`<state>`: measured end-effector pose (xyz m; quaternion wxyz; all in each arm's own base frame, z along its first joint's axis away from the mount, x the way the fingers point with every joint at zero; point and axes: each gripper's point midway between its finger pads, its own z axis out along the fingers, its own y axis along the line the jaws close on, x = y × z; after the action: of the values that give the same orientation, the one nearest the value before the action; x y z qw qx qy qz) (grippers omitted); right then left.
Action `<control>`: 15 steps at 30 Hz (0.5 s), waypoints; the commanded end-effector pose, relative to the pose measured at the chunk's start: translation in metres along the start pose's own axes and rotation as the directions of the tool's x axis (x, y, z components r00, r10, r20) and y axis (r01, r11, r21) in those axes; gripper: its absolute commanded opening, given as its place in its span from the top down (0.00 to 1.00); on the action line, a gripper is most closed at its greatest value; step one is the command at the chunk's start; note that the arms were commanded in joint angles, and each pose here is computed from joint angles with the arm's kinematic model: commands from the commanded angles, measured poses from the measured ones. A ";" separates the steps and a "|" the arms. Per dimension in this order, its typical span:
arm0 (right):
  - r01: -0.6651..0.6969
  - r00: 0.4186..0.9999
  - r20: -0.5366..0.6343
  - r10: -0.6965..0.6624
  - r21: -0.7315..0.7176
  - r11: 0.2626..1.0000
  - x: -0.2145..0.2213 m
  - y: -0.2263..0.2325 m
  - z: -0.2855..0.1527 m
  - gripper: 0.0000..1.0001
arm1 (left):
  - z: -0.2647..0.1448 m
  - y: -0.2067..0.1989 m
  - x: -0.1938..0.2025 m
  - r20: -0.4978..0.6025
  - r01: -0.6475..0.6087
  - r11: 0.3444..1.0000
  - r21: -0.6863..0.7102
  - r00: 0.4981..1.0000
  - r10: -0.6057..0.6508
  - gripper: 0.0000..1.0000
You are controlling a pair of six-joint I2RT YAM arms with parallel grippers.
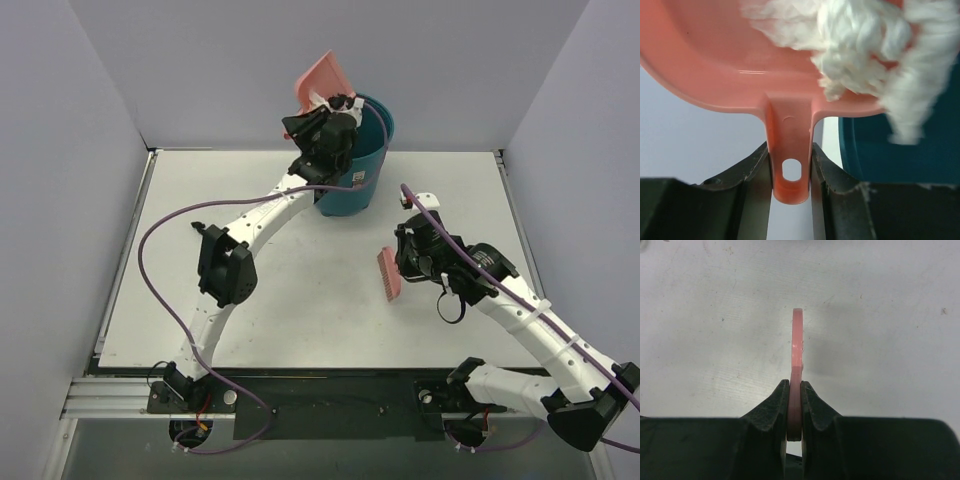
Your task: Sweep away the paper scraps from the table
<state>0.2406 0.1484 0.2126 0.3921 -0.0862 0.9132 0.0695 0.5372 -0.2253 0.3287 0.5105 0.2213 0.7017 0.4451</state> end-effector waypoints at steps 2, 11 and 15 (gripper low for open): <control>-0.036 0.995 0.096 0.033 0.021 0.999 -0.020 -0.005 -0.014 1.00 | -0.002 0.054 -0.010 0.037 0.061 0.978 -0.198 0.998 -0.055 1.00; -0.039 0.994 0.106 0.036 0.025 0.999 -0.022 -0.007 -0.015 1.00 | -0.007 0.072 -0.020 0.130 0.066 0.963 -0.260 0.991 -0.033 1.00; -0.038 0.993 0.110 0.035 0.024 0.999 -0.023 -0.006 -0.016 1.00 | -0.006 0.075 -0.020 0.135 0.058 0.964 -0.259 0.991 -0.023 1.00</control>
<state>0.2411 0.1424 0.2218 0.4117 -0.0757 0.9059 0.0646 0.5440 -0.2213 0.3429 0.5327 0.2221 0.6295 0.5203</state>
